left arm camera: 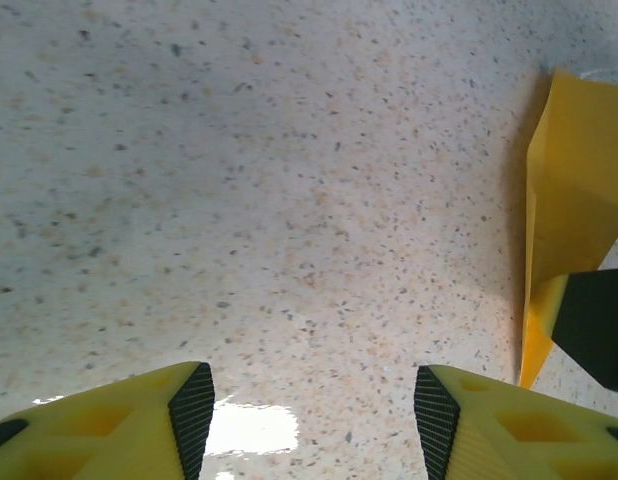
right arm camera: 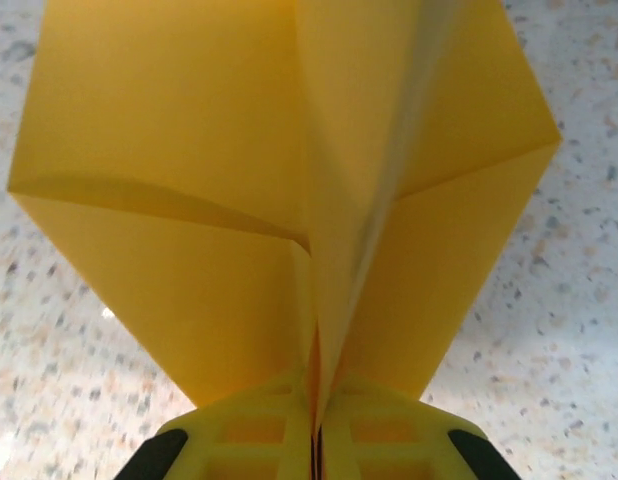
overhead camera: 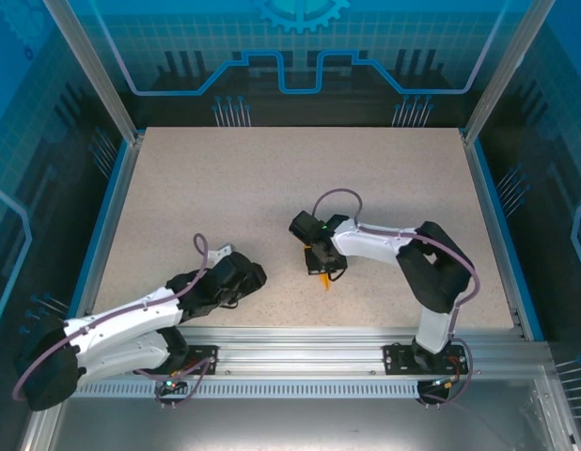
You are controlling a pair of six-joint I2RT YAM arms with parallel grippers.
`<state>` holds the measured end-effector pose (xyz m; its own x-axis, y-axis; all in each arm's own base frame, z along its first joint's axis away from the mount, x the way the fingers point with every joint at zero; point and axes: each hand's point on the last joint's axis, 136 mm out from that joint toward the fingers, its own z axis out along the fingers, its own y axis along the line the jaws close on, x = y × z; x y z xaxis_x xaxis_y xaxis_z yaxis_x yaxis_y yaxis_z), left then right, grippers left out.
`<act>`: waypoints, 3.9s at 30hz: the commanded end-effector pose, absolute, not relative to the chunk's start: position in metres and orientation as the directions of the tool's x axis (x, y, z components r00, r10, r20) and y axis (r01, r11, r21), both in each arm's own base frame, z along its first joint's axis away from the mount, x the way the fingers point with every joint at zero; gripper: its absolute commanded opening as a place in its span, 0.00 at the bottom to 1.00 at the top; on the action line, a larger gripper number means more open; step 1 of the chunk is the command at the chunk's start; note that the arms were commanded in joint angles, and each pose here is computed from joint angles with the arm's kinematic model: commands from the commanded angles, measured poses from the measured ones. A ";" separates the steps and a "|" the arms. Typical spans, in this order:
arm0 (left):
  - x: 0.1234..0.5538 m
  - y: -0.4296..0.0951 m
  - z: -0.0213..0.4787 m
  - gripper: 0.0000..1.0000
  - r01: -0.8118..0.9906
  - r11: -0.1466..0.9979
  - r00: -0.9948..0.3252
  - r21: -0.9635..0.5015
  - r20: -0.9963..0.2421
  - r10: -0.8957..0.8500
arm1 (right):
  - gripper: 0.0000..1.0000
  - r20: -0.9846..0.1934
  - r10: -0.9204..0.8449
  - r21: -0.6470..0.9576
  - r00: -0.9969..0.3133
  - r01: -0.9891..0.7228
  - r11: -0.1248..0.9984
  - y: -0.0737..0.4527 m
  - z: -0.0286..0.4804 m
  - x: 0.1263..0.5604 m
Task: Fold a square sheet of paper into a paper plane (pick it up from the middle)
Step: Move a paper plane to the center of the table, then reset both arms
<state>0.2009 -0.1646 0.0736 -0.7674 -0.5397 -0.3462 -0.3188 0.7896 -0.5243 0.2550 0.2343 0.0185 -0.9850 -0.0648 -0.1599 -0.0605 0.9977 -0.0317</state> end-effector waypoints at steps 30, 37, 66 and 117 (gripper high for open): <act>0.207 -0.130 0.094 0.74 -0.266 0.870 -0.741 -0.415 -0.489 -0.460 | 0.60 -0.631 -0.035 -0.044 -0.775 -0.010 0.999 0.168 0.204 0.281; 0.220 -0.101 0.117 0.97 -0.234 0.927 -0.671 -0.294 -0.641 -0.373 | 0.88 -0.779 0.063 -0.144 -0.624 0.277 0.950 0.043 0.208 0.283; 0.320 0.011 0.143 0.99 -0.376 0.926 -0.472 -0.015 -0.857 -0.206 | 0.98 -0.922 -0.107 -0.107 -0.372 -0.022 0.994 0.022 0.095 0.394; 0.397 -0.005 0.091 0.98 -0.010 0.996 -0.381 -0.091 -0.920 -0.088 | 0.99 -0.926 -0.077 -0.096 -0.370 0.034 0.995 0.011 0.096 0.394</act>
<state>0.3895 0.0005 0.0789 -0.4111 -0.1117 -0.9047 -0.0499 0.9937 -0.1000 0.3895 0.0124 0.0846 -0.4086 -0.0833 -0.9089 0.0229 0.9946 -0.1014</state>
